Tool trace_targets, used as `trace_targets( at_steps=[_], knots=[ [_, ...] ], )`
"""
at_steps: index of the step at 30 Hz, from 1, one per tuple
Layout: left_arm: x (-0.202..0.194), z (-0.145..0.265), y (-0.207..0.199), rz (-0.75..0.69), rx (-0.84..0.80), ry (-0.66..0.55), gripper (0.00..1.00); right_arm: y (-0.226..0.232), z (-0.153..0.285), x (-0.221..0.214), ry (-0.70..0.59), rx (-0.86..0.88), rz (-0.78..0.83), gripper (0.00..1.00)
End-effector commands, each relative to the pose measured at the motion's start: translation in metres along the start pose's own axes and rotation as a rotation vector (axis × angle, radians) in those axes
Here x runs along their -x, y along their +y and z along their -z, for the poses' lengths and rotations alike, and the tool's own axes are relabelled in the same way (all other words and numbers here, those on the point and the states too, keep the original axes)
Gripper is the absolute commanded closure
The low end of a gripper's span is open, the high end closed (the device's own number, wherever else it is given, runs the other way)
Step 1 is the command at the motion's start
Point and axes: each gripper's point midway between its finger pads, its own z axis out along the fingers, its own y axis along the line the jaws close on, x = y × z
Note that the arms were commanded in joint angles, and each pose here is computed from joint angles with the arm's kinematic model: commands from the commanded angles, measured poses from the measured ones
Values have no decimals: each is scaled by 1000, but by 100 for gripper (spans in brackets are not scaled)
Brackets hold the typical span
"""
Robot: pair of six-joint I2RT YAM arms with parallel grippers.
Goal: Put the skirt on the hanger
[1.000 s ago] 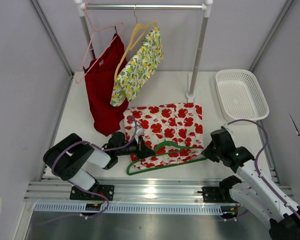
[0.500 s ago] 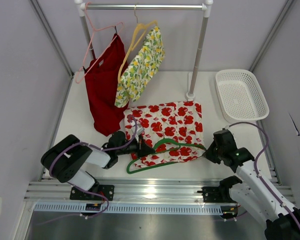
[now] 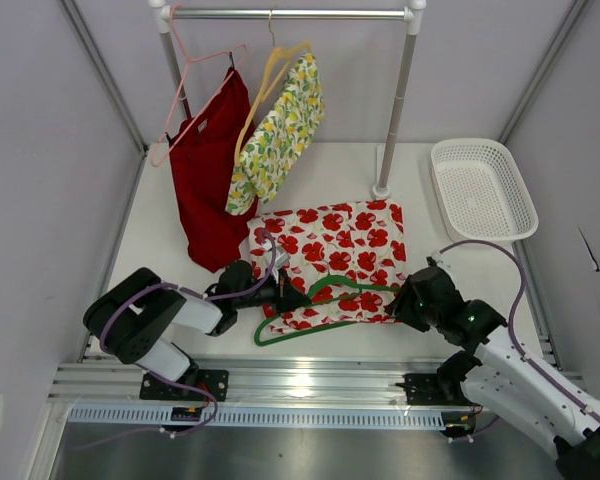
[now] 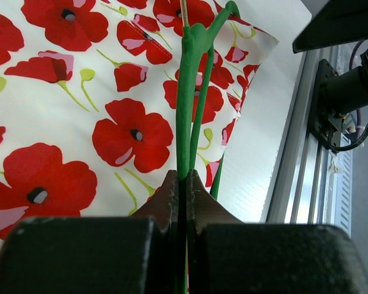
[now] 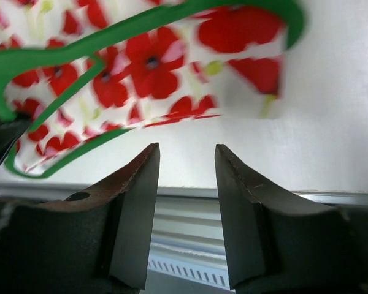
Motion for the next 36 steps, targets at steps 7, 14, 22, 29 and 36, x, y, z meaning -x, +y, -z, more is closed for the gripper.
trace_targets(
  at_steps=[7,14,22,29,36],
  knots=[
    [-4,-4,12,-50,46,26,100,92,-10,-11,-82,170,270,48],
    [-5,-5,13,-45,45,35,100,176,-11,-39,-125,356,457,45],
    [-6,-10,14,-40,35,54,100,235,-19,-96,-146,471,661,45],
    [-10,-10,14,-30,32,70,100,253,-28,-134,-200,483,771,44],
    [-12,-11,13,-25,21,80,100,252,-37,-147,-272,456,835,43]
  ],
)
